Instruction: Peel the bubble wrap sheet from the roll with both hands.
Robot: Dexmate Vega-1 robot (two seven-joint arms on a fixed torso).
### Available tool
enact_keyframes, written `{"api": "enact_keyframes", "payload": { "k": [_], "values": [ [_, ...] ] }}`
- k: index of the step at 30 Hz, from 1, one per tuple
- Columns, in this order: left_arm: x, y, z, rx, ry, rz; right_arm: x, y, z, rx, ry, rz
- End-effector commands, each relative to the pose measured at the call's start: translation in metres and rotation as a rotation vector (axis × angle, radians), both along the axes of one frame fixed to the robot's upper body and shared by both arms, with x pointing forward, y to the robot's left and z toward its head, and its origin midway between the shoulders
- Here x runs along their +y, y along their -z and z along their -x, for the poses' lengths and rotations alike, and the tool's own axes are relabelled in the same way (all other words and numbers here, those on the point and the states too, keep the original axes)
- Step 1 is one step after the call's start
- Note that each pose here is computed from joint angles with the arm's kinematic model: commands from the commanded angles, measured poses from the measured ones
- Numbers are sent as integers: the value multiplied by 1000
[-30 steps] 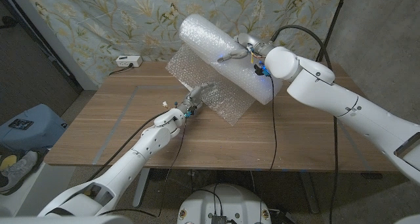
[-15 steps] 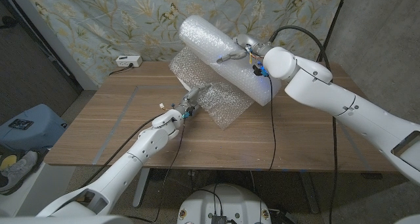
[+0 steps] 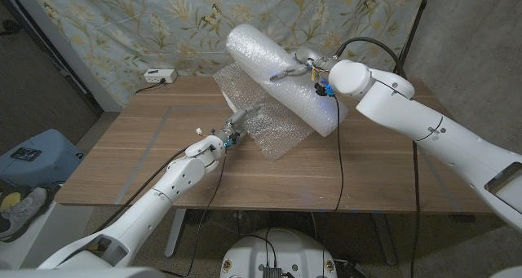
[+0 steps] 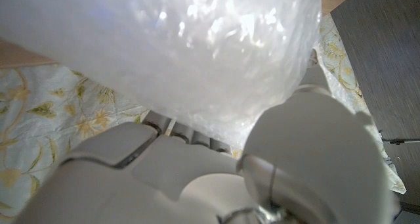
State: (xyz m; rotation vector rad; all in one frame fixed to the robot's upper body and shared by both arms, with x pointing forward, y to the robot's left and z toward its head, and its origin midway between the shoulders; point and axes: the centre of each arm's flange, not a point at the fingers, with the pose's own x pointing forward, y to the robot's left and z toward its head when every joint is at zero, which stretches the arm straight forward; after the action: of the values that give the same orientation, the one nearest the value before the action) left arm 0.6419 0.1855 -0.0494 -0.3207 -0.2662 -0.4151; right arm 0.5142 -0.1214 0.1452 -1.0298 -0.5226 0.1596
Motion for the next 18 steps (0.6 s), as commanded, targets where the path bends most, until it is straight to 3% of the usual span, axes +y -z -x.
{"api": "enact_keyframes", "payload": {
  "k": [1, 18],
  "values": [
    [3, -3, -2, 5, 24, -24, -11, 7, -12, 97, -83, -93],
    [-3, -10, 2, 14, 80, -64, -35, 11, -29, 182, -136, -184]
  ]
}}
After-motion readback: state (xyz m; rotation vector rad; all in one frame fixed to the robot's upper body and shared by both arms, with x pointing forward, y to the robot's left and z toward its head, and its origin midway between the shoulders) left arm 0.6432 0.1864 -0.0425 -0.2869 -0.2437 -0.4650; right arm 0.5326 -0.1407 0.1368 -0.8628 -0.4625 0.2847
